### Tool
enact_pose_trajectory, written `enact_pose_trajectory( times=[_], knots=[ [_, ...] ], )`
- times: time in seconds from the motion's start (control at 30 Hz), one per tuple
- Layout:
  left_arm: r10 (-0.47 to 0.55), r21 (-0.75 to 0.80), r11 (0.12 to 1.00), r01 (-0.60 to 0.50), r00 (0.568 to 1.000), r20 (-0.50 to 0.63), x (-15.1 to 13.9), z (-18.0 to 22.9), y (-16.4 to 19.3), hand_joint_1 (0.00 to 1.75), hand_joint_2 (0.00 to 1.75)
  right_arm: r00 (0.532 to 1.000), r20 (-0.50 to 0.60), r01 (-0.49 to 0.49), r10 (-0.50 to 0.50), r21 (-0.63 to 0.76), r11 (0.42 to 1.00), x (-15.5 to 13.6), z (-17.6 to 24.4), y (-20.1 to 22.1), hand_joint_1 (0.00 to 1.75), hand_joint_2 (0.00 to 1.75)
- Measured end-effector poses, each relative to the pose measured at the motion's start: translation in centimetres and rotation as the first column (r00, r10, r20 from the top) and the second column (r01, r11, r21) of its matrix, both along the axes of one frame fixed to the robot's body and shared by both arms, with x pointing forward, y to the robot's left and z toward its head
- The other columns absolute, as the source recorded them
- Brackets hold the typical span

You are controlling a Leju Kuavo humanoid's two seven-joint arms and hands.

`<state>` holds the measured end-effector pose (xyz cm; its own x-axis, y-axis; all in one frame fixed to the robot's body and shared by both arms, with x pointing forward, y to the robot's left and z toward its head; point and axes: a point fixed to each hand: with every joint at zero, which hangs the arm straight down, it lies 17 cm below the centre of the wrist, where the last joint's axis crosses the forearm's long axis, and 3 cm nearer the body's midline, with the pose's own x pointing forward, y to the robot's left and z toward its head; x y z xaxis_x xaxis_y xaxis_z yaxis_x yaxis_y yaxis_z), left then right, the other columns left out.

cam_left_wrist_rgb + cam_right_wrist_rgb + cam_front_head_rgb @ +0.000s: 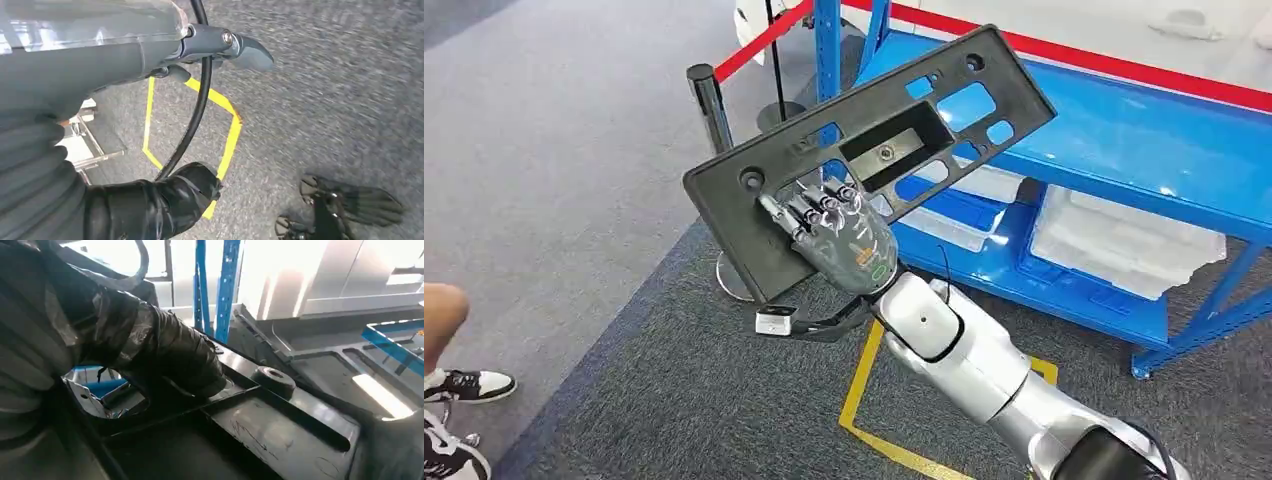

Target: Take the parts from the cabinet and place them on the table.

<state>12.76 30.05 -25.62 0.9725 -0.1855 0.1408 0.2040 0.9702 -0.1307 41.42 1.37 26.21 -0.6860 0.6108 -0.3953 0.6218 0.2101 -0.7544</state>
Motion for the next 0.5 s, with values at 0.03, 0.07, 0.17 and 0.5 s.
enact_pose_trajectory(
  times=[0.03, 0.07, 0.17, 0.5],
  knots=[
    [-0.005, 0.010, 1.000, 0.005, 1.000, -0.003, -0.2, 0.0, 0.6, 0.00, 1.75, 1.000, -0.001, 0.002, -0.002, 0.003, 1.000, 0.0, 0.0, 0.0, 1.75, 1.75],
    [-0.010, 0.011, 1.000, 0.010, 1.000, -0.005, -0.3, 0.0, 0.7, 0.00, 1.75, 1.000, -0.004, 0.007, -0.007, 0.002, 1.000, 0.1, -0.1, -0.1, 1.75, 1.75],
    [-0.024, 0.013, 1.000, 0.024, 1.000, -0.021, -1.2, -0.1, 1.4, 0.00, 1.75, 1.000, -0.007, 0.018, -0.018, 0.004, 1.000, 0.4, -0.3, -0.3, 1.75, 1.75],
    [-0.069, 0.049, 0.996, 0.069, 0.998, -0.014, -1.8, -0.1, 3.8, 0.00, 1.75, 0.995, -0.054, 0.084, -0.083, 0.008, 0.996, 1.2, -2.3, -2.5, 1.75, 1.75]
  ],
)
